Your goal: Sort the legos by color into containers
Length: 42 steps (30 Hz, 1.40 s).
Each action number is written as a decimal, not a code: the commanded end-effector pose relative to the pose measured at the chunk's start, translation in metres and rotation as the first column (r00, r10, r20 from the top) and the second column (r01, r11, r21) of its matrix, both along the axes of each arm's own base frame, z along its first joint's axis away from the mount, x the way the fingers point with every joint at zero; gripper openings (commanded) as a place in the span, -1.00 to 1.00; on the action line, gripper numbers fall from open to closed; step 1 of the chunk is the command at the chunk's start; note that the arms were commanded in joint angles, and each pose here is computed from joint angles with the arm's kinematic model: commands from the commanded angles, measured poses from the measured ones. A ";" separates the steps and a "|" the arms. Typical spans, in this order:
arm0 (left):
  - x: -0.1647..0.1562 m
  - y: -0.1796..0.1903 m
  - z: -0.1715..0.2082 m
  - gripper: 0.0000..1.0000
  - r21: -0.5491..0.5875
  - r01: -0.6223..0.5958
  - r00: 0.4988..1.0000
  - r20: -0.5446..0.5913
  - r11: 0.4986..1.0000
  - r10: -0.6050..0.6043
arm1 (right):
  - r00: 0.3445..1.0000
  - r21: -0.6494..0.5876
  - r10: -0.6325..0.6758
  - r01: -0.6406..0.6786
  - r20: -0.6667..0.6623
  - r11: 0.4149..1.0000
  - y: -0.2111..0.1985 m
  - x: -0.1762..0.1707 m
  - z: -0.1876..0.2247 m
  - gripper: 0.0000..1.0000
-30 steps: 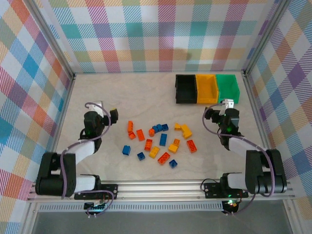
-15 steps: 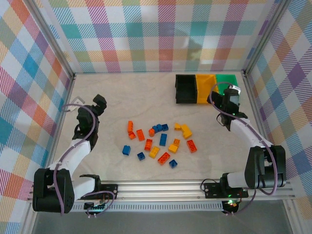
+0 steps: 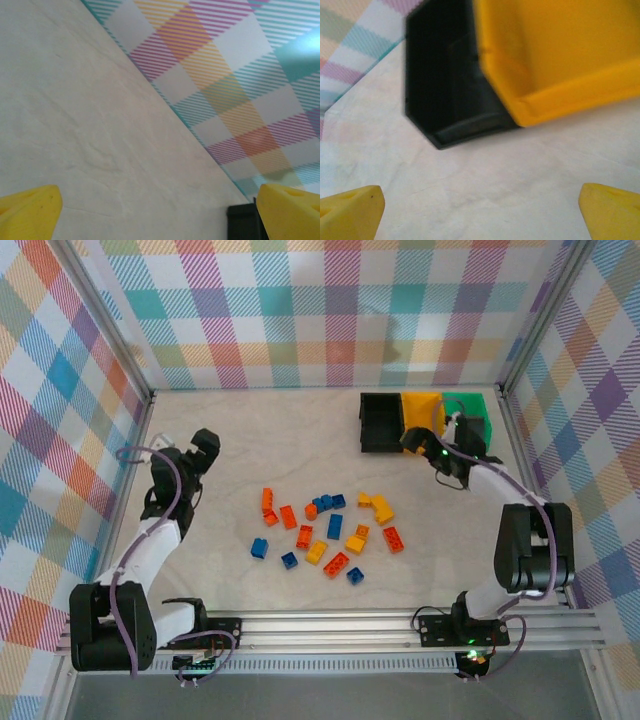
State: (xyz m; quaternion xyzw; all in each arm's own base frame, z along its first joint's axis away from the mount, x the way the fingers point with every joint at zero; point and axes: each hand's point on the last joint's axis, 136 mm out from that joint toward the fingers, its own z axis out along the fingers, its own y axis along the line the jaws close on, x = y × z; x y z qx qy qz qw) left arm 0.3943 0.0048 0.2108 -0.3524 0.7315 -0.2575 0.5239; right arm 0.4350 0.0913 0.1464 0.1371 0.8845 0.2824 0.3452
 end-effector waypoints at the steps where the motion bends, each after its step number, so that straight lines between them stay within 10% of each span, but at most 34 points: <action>1: 0.007 -0.027 0.006 0.91 -0.035 0.122 0.990 -0.066 0.992 -0.124 | 0.996 -0.136 0.007 -0.018 -0.085 0.991 0.007 0.004 -0.004 0.86; 22: -0.044 -0.108 -0.021 0.76 -0.006 0.340 0.916 -0.224 0.941 -0.332 | 0.964 -0.484 -0.086 -0.048 -0.250 0.874 0.014 0.108 -0.052 0.11; 42: -0.062 -0.101 -0.016 0.75 0.013 0.323 0.918 -0.246 0.946 -0.310 | 0.964 -0.537 0.043 -0.184 -0.264 0.823 0.133 0.064 -0.052 -0.53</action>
